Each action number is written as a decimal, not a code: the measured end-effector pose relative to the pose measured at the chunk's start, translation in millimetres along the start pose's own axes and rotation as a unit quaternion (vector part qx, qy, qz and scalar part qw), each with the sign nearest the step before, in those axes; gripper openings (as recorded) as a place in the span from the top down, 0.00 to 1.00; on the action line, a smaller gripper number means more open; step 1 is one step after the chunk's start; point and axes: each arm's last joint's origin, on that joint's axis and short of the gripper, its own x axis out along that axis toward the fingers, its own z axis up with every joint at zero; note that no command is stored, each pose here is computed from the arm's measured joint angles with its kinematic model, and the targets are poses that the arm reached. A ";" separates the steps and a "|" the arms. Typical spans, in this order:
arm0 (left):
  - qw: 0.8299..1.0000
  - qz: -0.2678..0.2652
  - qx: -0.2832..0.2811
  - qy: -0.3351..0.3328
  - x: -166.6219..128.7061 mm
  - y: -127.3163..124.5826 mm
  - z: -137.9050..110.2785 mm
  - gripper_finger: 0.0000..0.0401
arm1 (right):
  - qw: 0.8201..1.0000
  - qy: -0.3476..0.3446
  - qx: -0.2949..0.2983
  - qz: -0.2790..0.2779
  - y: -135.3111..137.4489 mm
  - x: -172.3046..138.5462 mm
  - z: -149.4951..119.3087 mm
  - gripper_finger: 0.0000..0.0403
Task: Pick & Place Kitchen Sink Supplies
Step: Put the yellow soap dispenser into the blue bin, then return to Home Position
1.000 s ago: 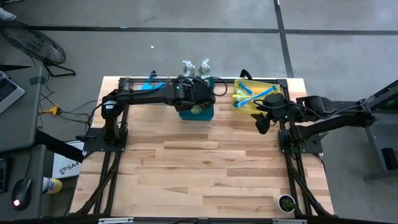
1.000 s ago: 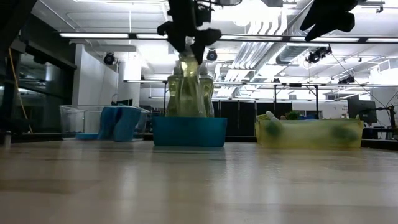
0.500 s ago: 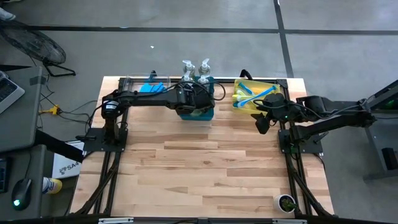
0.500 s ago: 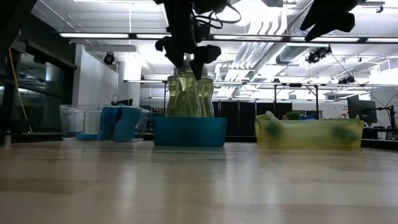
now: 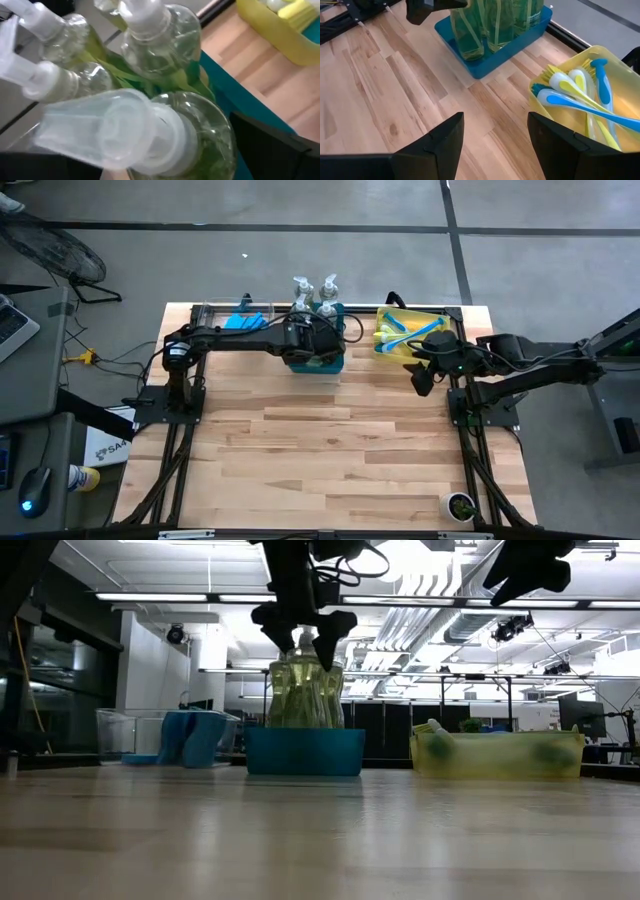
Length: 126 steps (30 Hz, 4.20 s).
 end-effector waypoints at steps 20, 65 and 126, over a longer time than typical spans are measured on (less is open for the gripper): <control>0.999 -0.019 0.020 0.023 -28.7 13.7 20.0 0.17 | 1.000 0.016 0.013 0.021 -0.7 -2.5 -1.8 0.47; 0.932 -0.272 -0.149 -0.186 -165.0 148.1 -145.2 0.16 | 0.912 -0.322 0.067 0.246 -41.1 41.2 -90.9 0.47; 0.819 -0.430 -0.209 -0.318 -31.8 170.9 -261.4 0.16 | 0.898 -0.300 0.080 0.311 -71.8 88.3 -115.3 0.47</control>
